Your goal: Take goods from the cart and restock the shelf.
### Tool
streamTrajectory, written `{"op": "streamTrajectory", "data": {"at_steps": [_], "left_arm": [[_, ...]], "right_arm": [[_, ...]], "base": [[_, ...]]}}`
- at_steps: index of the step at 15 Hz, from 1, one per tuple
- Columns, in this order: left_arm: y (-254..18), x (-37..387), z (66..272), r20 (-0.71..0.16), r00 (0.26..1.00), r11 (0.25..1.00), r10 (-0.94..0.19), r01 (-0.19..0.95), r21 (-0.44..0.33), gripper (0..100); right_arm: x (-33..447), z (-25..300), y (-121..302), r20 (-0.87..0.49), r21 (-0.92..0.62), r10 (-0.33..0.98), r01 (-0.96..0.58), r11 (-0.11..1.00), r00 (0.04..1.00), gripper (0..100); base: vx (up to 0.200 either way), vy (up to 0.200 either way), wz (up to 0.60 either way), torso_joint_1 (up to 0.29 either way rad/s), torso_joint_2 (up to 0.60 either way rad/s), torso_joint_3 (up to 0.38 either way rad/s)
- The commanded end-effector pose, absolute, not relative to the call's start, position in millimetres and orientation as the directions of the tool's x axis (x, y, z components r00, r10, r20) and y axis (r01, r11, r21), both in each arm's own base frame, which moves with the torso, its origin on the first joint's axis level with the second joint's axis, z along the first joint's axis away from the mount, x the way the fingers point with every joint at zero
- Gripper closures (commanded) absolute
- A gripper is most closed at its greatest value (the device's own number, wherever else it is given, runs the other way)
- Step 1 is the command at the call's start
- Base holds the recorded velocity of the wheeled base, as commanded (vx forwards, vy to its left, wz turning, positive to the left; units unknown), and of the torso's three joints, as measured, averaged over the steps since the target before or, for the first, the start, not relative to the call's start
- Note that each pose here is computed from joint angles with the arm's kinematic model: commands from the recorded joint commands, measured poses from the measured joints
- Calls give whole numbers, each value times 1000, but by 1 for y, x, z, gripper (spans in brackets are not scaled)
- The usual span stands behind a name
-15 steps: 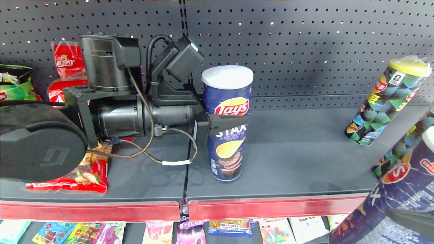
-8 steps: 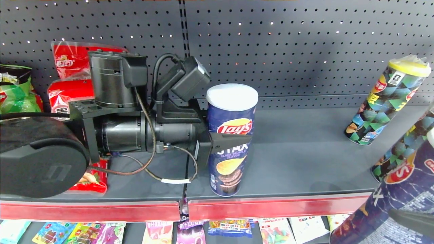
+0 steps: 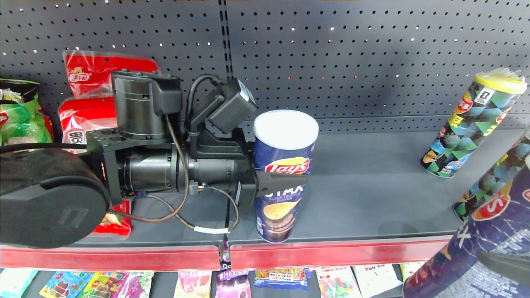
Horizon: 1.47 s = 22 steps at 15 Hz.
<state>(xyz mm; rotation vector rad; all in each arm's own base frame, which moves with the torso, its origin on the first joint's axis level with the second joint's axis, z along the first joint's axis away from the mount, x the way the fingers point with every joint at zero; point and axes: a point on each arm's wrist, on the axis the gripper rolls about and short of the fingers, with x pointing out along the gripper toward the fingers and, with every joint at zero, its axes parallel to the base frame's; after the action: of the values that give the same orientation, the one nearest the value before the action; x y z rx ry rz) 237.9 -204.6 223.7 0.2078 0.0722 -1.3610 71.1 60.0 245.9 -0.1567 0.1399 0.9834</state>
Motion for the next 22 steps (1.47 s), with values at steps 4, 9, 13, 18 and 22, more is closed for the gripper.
{"op": "streamTrajectory", "data": {"at_steps": [4,9,13,18,22], "left_arm": [[-201,235,210,-210,202,190,-957,979,80,100],[-204,241,210,-163,220,204,-962,973,110,0],[-190,224,212,-156,264,247,-952,962,120,0],[-131,174,198,-191,386,382,-903,922,55,0],[-94,145,185,-194,461,465,-866,885,26,0]], "right_arm": [[73,246,61,-193,-66,816,-837,544,546,100],[74,247,62,-194,-66,815,-837,544,545,100],[96,265,77,-195,-67,815,-837,543,545,100],[145,282,111,-229,-55,807,-835,548,545,100],[189,280,135,-226,-57,797,-824,563,560,100]], "base": [[0,0,0,0,0,0],[0,0,0,0,0,0],[0,0,0,0,0,0],[0,0,0,0,0,0],[0,0,0,0,0,0]]}}
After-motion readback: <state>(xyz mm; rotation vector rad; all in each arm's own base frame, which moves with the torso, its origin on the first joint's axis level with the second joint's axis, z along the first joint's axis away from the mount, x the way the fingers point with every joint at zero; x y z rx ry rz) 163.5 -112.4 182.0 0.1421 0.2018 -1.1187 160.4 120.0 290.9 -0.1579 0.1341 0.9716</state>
